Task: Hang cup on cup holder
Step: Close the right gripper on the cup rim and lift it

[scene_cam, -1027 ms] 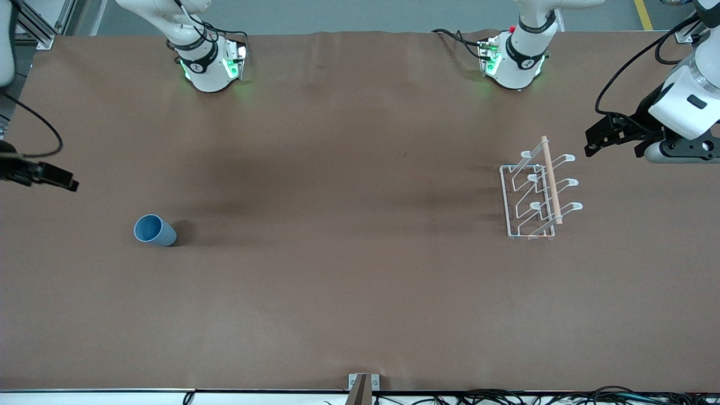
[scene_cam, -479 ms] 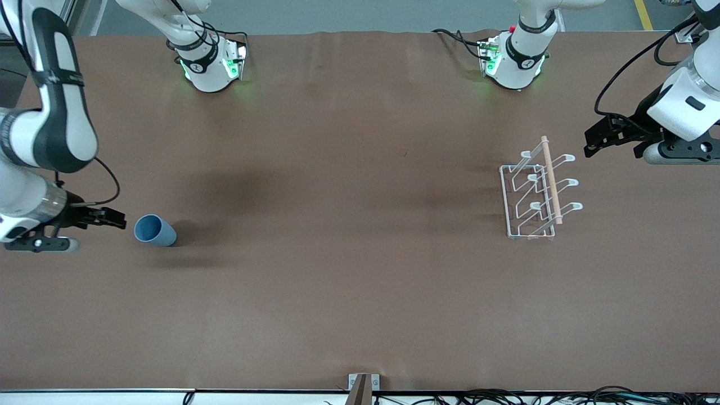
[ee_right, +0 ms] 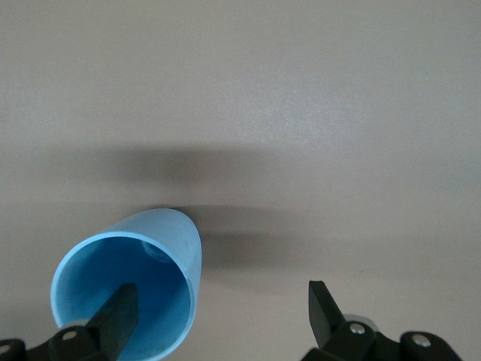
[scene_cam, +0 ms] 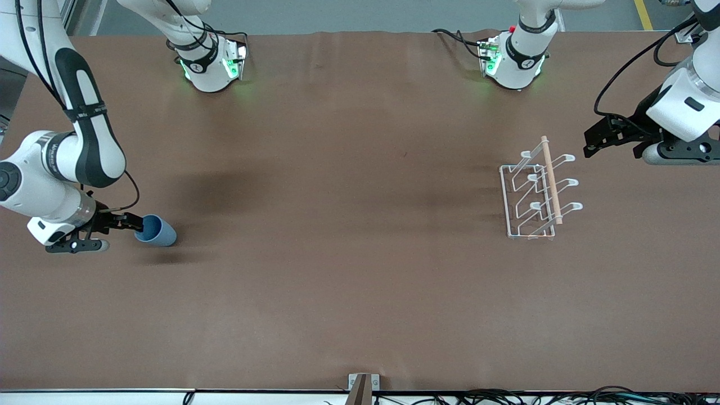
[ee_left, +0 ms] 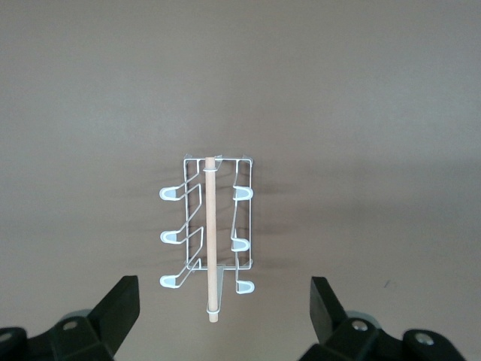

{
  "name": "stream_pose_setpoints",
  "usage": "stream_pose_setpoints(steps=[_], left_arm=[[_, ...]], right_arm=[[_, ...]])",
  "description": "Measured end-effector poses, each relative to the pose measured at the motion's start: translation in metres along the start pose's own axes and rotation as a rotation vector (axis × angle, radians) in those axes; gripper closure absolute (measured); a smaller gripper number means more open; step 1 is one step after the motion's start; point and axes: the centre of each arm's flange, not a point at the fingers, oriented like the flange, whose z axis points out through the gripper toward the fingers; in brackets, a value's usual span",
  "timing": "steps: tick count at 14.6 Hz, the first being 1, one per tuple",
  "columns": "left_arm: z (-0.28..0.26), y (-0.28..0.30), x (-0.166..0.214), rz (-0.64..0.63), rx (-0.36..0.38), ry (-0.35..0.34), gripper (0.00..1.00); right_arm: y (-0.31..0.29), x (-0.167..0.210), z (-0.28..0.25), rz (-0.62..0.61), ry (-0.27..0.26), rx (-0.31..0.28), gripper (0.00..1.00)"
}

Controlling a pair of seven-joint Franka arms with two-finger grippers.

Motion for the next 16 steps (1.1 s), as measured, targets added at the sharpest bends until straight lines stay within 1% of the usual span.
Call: stream_pose_setpoints(steps=[3,4,5,6,7,8,11,12,13,15,16], left_arm=[[0.000,0.000,0.000,0.000,0.000,0.000,0.00],[0.000,0.000,0.000,0.000,0.000,0.000,0.00],[0.000,0.000,0.000,0.000,0.000,0.000,0.00],[0.000,0.000,0.000,0.000,0.000,0.000,0.00],[0.000,0.000,0.000,0.000,0.000,-0.001,0.00],[0.000,0.000,0.000,0.000,0.000,-0.001,0.00],[0.000,0.000,0.000,0.000,0.000,-0.001,0.00],[0.000,0.000,0.000,0.000,0.000,-0.001,0.00],[0.000,0.000,0.000,0.001,0.000,-0.001,0.00],[0.000,0.000,0.000,0.001,0.000,-0.001,0.00],[0.000,0.000,0.000,0.001,0.000,-0.001,0.00]], right_arm=[[-0.006,0.004,0.019,0.011,0.015,0.020,0.00],[-0.007,0.004,0.026,0.010,0.014,0.021,0.00],[-0.008,0.004,0.032,0.011,0.010,0.022,0.03],[-0.008,0.004,0.035,0.011,0.007,0.023,0.03],[-0.008,0.004,0.037,0.011,0.004,0.023,0.10],[-0.008,0.004,0.038,0.011,0.004,0.024,0.22],[-0.009,0.004,0.038,0.013,0.003,0.027,0.53],[-0.009,0.004,0.038,0.020,0.005,0.034,0.65],[-0.010,0.003,0.038,0.029,0.003,0.043,0.75],[-0.012,0.002,0.039,0.041,-0.019,0.064,0.96],[-0.015,0.001,0.040,0.044,-0.037,0.077,0.96]])
